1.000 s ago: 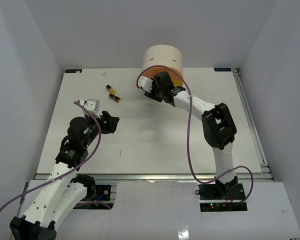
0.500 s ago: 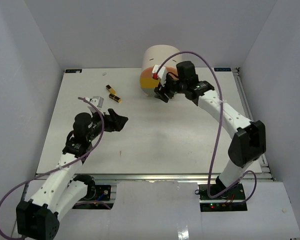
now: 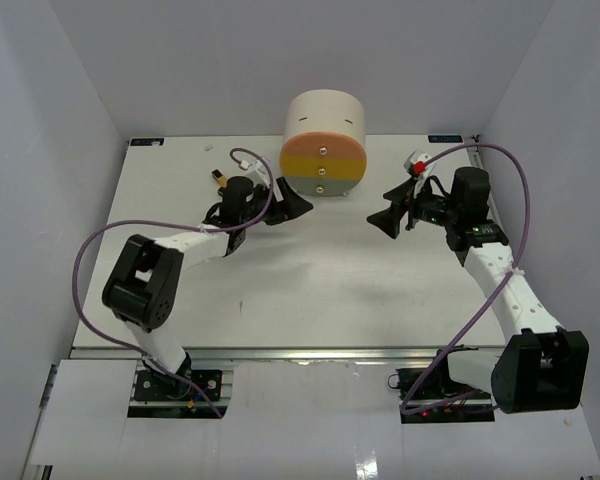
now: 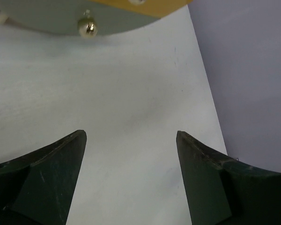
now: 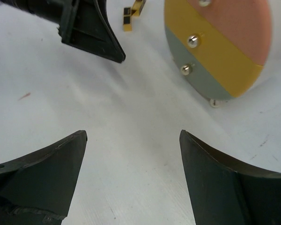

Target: Organize the makeup

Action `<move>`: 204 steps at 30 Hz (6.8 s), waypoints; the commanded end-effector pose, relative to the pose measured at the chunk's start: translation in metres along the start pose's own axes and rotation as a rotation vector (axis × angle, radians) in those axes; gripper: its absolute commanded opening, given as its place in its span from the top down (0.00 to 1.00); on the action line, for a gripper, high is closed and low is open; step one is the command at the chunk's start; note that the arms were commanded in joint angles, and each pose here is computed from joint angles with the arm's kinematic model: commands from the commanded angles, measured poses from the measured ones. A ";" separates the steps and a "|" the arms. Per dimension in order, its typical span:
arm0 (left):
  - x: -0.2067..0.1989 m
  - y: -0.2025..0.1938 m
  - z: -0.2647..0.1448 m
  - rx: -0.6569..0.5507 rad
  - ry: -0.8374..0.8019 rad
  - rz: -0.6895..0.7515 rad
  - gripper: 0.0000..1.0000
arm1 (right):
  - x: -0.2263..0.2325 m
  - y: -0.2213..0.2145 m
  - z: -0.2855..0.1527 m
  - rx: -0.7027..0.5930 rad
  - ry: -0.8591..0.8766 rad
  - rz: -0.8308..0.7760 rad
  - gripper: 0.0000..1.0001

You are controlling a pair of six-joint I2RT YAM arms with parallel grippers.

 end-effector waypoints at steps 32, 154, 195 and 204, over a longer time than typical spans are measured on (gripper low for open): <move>0.039 0.054 0.135 -0.393 0.188 0.008 0.41 | 0.001 0.023 -0.016 -0.149 0.044 -0.053 0.13; 0.122 0.108 -0.097 -0.231 0.480 -0.138 0.19 | 0.036 0.054 0.005 -0.190 0.127 -0.212 0.08; 0.228 0.133 -0.044 -0.100 1.000 -0.302 0.61 | 0.030 0.029 -0.012 -0.169 0.096 -0.179 0.03; 0.135 0.145 -0.089 -0.217 0.752 -0.170 0.93 | 0.030 0.029 -0.015 -0.175 0.095 -0.174 0.03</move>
Point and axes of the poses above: each gripper's point midway between its finger pads, its own z axis out along the fingers, its own x axis along the line the jaws close on, y = z × x, the point moved 1 cm from there along -z, back along the fingers, and after that the axes turned 9 degrees about -z, right-handed, at the moved point
